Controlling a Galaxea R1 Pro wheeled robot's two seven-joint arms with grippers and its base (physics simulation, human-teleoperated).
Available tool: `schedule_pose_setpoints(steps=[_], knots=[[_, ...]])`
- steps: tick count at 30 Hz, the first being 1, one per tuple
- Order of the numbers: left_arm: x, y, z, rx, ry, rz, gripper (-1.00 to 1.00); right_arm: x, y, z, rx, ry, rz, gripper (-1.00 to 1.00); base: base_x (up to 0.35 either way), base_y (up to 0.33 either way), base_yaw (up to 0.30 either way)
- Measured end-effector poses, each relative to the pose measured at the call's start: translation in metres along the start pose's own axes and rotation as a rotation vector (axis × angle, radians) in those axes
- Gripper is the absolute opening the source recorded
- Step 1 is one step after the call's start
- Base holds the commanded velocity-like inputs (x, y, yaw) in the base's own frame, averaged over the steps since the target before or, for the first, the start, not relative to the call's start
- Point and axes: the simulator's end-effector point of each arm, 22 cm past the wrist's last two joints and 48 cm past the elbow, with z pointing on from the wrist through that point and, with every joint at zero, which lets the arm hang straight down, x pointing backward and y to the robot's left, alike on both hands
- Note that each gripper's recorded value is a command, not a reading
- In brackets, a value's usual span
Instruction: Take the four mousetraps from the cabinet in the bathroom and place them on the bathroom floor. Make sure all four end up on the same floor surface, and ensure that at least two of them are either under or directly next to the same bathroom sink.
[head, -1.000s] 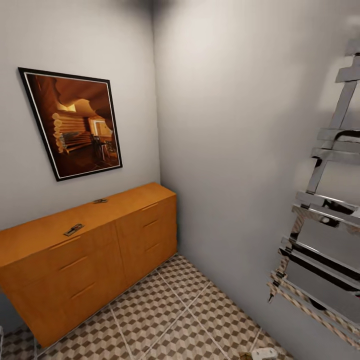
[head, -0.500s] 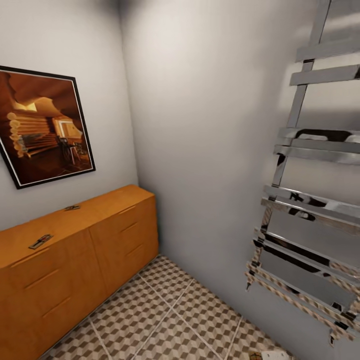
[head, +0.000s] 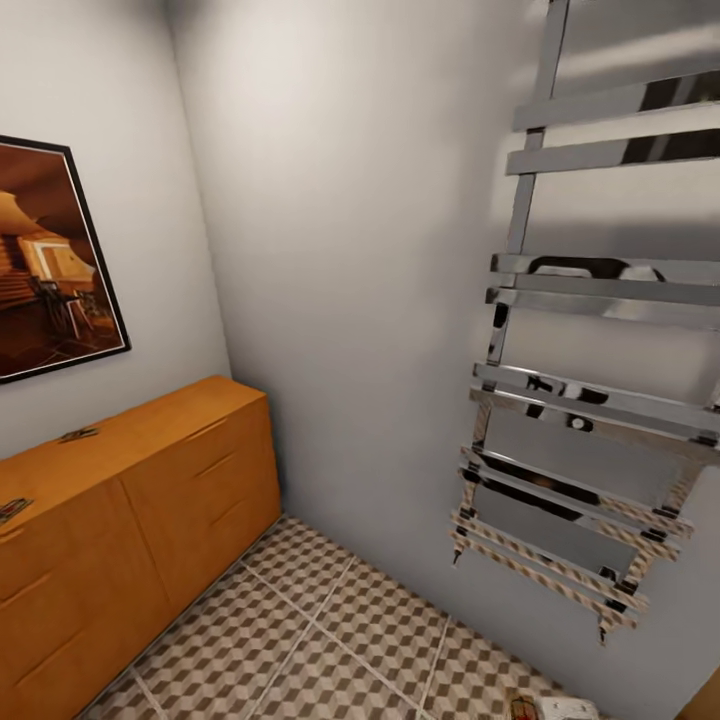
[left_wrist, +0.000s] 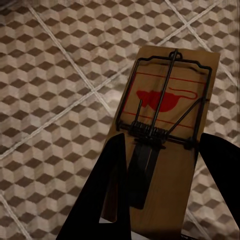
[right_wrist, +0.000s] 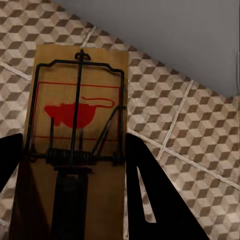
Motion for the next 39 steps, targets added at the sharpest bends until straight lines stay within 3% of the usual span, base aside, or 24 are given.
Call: schedule_pose_setpoints(steps=[5,6,11,15,18,20,24,29,34,39], knots=[[-0.001,0.000,0.000,0.000,-0.002,0.000,-1.00,-0.031,0.000,-0.005,-0.001,-0.173,0.018,-1.00,0.000,0.000,-0.246],[-0.001,0.000,0.000,0.000,-0.003,0.000,-1.00,-0.034,0.001,-0.010,-0.003,-0.237,0.022,-1.00,0.000,0.000,-0.250],[-0.003,0.002,0.000,-0.003,-0.009,0.000,-1.00,-0.034,0.006,-0.020,-0.017,-0.321,0.026,-1.00,0.000,0.000,-0.258],[-0.023,0.010,-0.003,-0.020,-0.115,0.018,-1.00,-0.030,0.006,-0.020,-0.018,-0.310,0.024,-1.00,0.000,0.000,-0.266],[-0.040,0.027,-0.012,-0.059,-0.233,0.045,-1.00,-0.022,0.005,-0.019,-0.017,-0.283,0.023,-1.00,0.000,0.000,-0.267],[-0.046,0.032,-0.015,-0.069,-0.269,0.055,-1.00,-0.011,0.004,-0.020,-0.015,-0.267,0.022,-1.00,0.000,0.000,-0.267],[-0.048,0.031,-0.017,-0.072,-0.286,0.059,-1.00,0.006,0.003,-0.025,-0.013,-0.262,0.020,-1.00,0.000,0.000,-0.267],[-0.046,0.039,-0.018,-0.124,-0.285,0.043,-1.00,0.008,0.002,-0.029,-0.006,-0.286,0.024,-1.00,0.000,0.000,-0.250],[-0.036,0.018,-0.018,-0.105,-0.273,0.028,-1.00,0.008,0.003,-0.029,-0.008,-0.287,0.021,-1.00,0.000,0.000,-0.243],[-0.035,0.015,-0.018,-0.103,-0.271,0.024,-1.00,0.008,0.003,-0.029,-0.008,-0.289,0.022,-1.00,0.000,0.000,-0.264]])
